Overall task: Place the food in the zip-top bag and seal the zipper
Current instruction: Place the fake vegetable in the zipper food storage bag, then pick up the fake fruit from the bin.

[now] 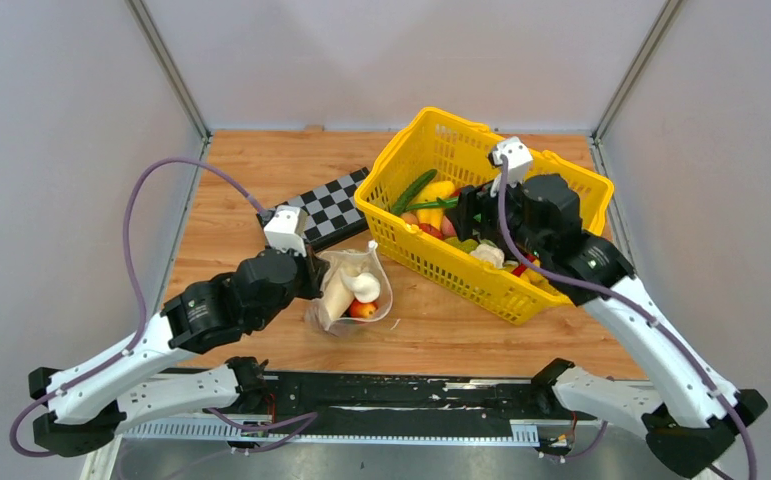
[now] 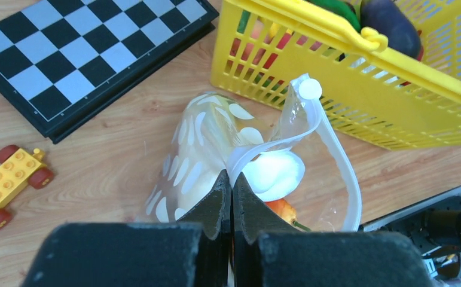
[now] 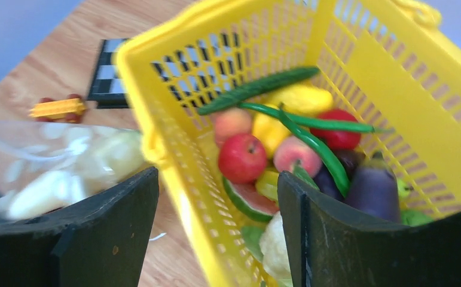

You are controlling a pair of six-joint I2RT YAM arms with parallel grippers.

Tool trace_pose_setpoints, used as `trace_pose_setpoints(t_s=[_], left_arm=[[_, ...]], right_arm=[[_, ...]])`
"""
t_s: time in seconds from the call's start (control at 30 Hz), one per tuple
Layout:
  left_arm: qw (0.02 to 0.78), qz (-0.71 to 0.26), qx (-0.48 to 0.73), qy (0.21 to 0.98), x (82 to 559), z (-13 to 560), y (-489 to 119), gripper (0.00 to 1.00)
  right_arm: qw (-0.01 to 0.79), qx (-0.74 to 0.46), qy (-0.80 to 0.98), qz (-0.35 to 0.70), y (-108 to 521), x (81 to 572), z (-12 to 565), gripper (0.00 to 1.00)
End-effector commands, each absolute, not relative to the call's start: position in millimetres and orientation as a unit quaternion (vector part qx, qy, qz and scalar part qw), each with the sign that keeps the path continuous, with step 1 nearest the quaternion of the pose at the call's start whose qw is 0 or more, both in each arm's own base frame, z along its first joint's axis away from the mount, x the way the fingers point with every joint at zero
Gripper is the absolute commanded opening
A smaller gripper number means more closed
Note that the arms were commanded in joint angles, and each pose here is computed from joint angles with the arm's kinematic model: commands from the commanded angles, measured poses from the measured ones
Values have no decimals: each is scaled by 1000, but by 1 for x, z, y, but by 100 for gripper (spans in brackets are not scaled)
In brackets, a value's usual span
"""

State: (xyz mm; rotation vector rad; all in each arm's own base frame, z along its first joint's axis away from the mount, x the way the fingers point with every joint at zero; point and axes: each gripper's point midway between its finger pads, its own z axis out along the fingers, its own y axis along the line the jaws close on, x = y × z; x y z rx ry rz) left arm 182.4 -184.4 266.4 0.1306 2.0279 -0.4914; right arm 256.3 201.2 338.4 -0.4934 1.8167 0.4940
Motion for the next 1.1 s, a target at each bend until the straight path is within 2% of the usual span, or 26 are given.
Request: trace_pose_setpoints(t_s=[0.0, 0.37, 0.43, 0.57, 0.63, 0.8, 0.93, 1.0, 1.03, 1.07], left_arm=[[529, -215, 23, 820, 186, 288, -175, 0], [530, -204, 20, 823, 188, 286, -172, 0], [529, -205, 21, 823, 188, 285, -173, 0], [528, -204, 25, 824, 188, 282, -175, 0], [528, -202, 26, 824, 189, 281, -175, 0], [533, -198, 27, 822, 190, 283, -172, 0], [532, -199, 28, 823, 189, 282, -172, 0], [530, -202, 31, 823, 189, 281, -174, 0], [530, -204, 33, 823, 189, 281, -176, 0], [528, -205, 35, 823, 189, 280, -178, 0]], right_arm=[[511, -147, 825, 194, 188, 291, 297, 72], [440, -201, 847, 220, 209, 351, 245, 74], [401, -204, 861, 237, 214, 359, 230, 74], [301, -240, 876, 290, 237, 354, 192, 82], [253, -249, 882, 312, 248, 351, 172, 82], [172, -262, 912, 266, 248, 359, 119, 84], [147, -258, 932, 210, 240, 364, 89, 85], [149, -258, 930, 217, 244, 366, 82, 85], [160, -259, 925, 229, 250, 369, 82, 84], [158, -258, 921, 244, 254, 366, 83, 78]])
